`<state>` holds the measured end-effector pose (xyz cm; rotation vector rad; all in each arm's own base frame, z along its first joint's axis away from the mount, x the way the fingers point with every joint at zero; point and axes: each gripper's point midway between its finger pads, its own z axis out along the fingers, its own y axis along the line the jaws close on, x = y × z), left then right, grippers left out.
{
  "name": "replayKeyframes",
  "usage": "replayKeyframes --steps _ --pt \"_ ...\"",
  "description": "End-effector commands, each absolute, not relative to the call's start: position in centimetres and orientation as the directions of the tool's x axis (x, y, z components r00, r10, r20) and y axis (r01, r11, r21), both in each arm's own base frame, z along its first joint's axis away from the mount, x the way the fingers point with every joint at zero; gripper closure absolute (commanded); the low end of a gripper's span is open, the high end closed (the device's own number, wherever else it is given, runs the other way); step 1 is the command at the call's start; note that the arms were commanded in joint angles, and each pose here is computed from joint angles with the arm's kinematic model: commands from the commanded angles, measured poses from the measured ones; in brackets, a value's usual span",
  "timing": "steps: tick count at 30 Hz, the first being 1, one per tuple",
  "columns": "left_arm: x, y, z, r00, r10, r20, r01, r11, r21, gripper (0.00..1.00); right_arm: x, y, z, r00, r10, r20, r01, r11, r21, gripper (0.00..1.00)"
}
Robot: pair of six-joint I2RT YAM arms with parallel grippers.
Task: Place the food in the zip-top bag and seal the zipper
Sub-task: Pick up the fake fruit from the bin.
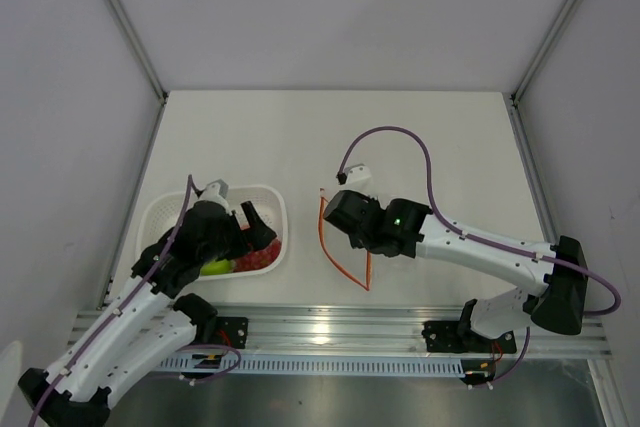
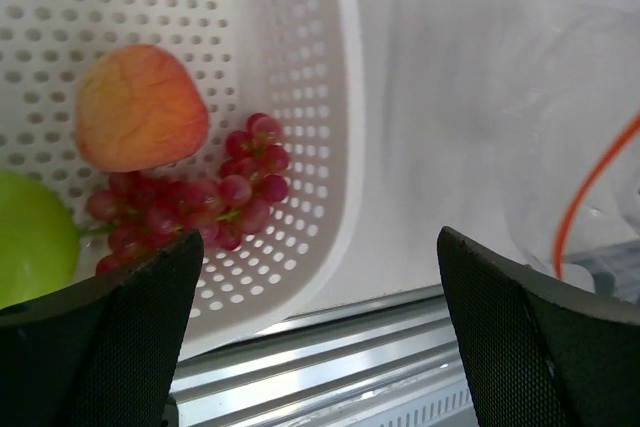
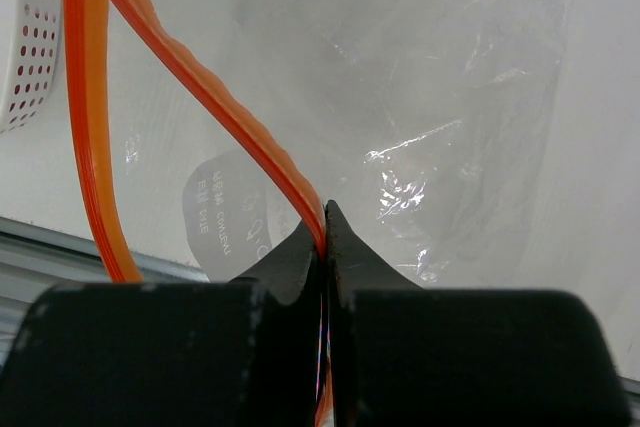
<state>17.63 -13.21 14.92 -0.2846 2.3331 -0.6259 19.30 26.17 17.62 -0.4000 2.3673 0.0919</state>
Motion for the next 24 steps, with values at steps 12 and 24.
replayKeyframes --steps 12,24 --pt "22.0 -9.1 13.4 -0.728 -0.411 -0.549 -0.298 0.91 -0.286 0.01 19.2 26.1 18.3 -0.684 -0.226 -0.694 -0.301 0.954 -0.014 1.0" --pt "23.1 -9.1 9.9 -0.769 -0.45 -0.455 -0.402 0.893 -0.203 0.01 19.0 26.3 17.8 -0.687 -0.237 -0.687 -0.314 0.949 -0.013 1.0"
